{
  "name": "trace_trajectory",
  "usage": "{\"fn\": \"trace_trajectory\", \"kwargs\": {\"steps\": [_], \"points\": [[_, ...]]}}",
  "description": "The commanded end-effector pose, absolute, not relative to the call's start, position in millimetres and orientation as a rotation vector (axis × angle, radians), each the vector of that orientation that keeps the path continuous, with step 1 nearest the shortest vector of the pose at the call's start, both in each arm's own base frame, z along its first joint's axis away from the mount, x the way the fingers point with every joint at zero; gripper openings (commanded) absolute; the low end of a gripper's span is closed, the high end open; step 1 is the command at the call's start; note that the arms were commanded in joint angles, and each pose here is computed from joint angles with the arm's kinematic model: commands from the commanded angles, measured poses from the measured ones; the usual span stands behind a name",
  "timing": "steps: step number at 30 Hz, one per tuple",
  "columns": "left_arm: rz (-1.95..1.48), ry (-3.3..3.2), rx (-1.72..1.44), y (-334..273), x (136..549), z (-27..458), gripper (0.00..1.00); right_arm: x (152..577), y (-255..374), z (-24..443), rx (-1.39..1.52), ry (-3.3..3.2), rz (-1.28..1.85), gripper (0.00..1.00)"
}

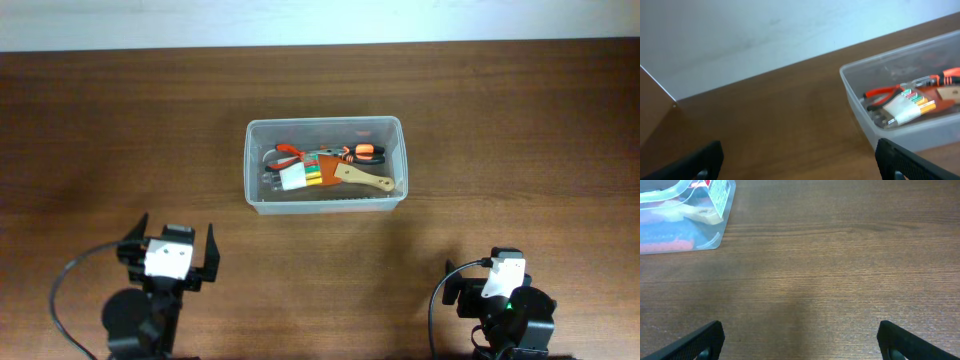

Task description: Pack container

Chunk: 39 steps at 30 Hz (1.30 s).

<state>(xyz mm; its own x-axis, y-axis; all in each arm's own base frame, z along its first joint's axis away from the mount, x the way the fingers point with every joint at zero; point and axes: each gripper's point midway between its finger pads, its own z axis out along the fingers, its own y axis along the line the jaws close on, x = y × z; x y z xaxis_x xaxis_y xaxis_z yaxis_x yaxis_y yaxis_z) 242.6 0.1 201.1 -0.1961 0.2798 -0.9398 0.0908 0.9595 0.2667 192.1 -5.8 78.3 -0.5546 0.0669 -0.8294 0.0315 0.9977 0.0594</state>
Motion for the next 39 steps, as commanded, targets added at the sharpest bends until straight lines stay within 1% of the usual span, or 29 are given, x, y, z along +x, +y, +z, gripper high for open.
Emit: {"fn": "trace_trajectory", "kwargs": {"steps": [1,10,39], "points": [[0.146,1.759,0.267,-3.2,239.0,179.1,0.99,192.1,-5.9,76.8,0.059,2.157,0.039,0.98],[0.145,1.768,0.267,-3.2,236.6,143.7,0.99,192.1,-5.8,76.8,0.059,2.157,0.040,0.98],[0.150,1.740,0.266,-3.3,236.6,148.5,0.99,192.1,-5.8,76.8,0.059,2.157,0.040,0.98]]}}
